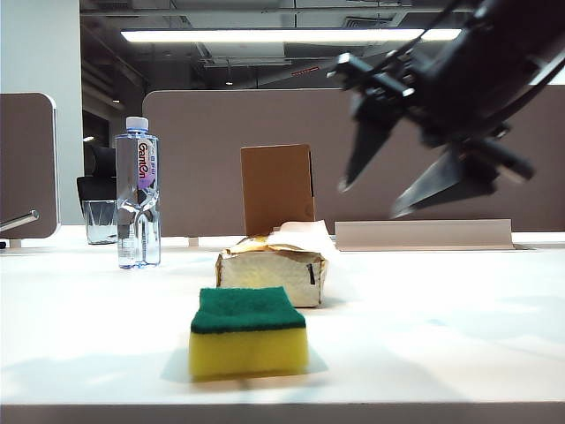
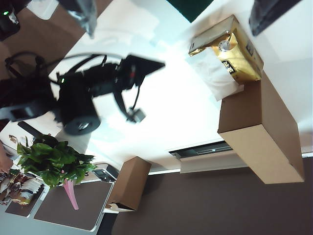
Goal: Move the sponge from right to left to wipe the table, avoiding obstacles on the table, and finally reaching the bottle of mineral water.
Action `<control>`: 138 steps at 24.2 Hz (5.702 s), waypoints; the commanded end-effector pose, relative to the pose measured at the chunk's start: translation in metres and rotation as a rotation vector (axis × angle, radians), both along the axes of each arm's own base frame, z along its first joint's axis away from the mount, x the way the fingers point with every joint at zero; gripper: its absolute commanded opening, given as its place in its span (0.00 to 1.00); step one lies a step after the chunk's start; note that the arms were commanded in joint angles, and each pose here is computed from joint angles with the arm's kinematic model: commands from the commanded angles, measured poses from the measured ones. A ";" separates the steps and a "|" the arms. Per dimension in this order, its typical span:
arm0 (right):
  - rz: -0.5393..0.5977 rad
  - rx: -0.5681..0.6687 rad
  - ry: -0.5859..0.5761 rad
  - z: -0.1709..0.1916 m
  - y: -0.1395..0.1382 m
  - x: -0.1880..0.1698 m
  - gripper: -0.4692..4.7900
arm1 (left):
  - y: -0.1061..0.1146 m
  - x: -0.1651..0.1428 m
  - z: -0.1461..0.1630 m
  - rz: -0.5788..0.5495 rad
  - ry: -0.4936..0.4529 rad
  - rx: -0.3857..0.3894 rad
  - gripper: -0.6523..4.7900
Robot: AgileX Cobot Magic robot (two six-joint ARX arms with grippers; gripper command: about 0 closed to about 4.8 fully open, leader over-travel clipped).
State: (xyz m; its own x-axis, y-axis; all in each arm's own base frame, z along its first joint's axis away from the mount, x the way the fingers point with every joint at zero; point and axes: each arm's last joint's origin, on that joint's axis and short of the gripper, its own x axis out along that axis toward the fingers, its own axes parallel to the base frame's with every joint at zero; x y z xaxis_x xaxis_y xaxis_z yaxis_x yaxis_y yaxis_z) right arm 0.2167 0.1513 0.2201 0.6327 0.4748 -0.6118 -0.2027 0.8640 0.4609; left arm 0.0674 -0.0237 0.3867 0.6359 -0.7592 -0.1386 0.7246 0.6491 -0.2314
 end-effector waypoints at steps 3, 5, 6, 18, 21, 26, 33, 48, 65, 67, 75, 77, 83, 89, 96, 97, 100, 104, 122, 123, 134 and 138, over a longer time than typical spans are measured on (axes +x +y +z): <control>-0.044 -0.044 -0.071 0.018 -0.034 0.004 0.62 | 0.000 -0.001 0.002 -0.005 -0.013 0.001 0.86; -0.065 -0.046 -0.093 0.023 -0.048 0.006 0.62 | 0.000 -0.001 0.002 -0.005 -0.013 0.001 0.86; -0.078 -0.049 -0.097 0.026 -0.054 0.007 0.62 | 0.000 -0.001 0.002 -0.005 -0.012 0.001 0.86; -0.232 -0.225 -0.136 0.092 -0.143 0.023 0.62 | 0.000 -0.001 0.001 -0.005 0.001 0.002 0.86; -0.263 -0.228 -0.136 0.102 -0.165 0.019 0.62 | 0.000 -0.001 0.001 -0.004 0.001 0.002 0.86; -0.286 -0.184 -0.120 0.108 -0.183 0.004 0.61 | 0.000 -0.001 0.001 -0.003 0.001 0.002 0.86; -0.238 -0.108 -0.063 0.118 -0.178 -0.038 0.60 | 0.000 -0.001 0.001 -0.003 0.002 0.002 0.86; -0.172 0.060 0.008 0.130 -0.156 -0.105 0.58 | 0.000 -0.002 -0.002 -0.007 0.034 0.002 0.86; -0.066 0.140 0.086 0.128 -0.142 -0.138 0.58 | 0.000 -0.008 -0.020 -0.003 0.244 0.011 0.86; -0.065 0.140 0.085 0.128 -0.141 -0.139 0.58 | 0.001 -0.009 -0.028 0.034 0.308 0.044 0.86; -0.057 0.146 0.087 0.128 -0.141 -0.141 0.58 | 0.000 0.005 -0.056 0.028 0.453 0.082 1.00; -0.034 0.156 0.102 0.128 -0.139 -0.143 0.58 | -0.003 0.014 -0.061 -0.004 0.499 0.095 1.00; -0.012 0.159 0.128 0.126 -0.138 -0.145 0.58 | -0.018 0.049 -0.074 -0.091 0.580 0.201 1.00; -0.010 0.161 0.128 0.126 -0.137 -0.146 0.58 | -0.037 0.091 -0.095 -0.153 0.666 0.259 1.00; -0.010 0.161 0.128 0.126 -0.137 -0.146 0.58 | -0.052 0.126 -0.123 -0.185 0.775 0.285 1.00; -0.010 0.161 0.128 0.126 -0.137 -0.146 0.58 | -0.056 0.132 -0.129 -0.194 0.793 0.295 1.00; -0.009 0.161 0.128 0.126 -0.137 -0.146 0.58 | -0.063 0.146 -0.142 -0.196 0.828 0.288 1.00; -0.009 0.161 0.128 0.126 -0.137 -0.147 0.58 | -0.080 0.154 -0.149 -0.228 0.813 0.288 1.00; -0.009 0.161 0.123 0.126 -0.137 -0.148 0.58 | -0.134 0.173 -0.208 -0.310 0.916 0.369 1.00; -0.009 0.161 0.123 0.126 -0.137 -0.148 0.58 | -0.134 0.174 -0.208 -0.309 0.913 0.366 1.00; -0.009 0.161 0.123 0.126 -0.137 -0.148 0.58 | -0.138 0.181 -0.224 -0.294 0.951 0.361 1.00; -0.009 0.160 0.123 0.126 -0.137 -0.148 0.58 | -0.143 0.182 -0.227 -0.289 0.957 0.345 1.00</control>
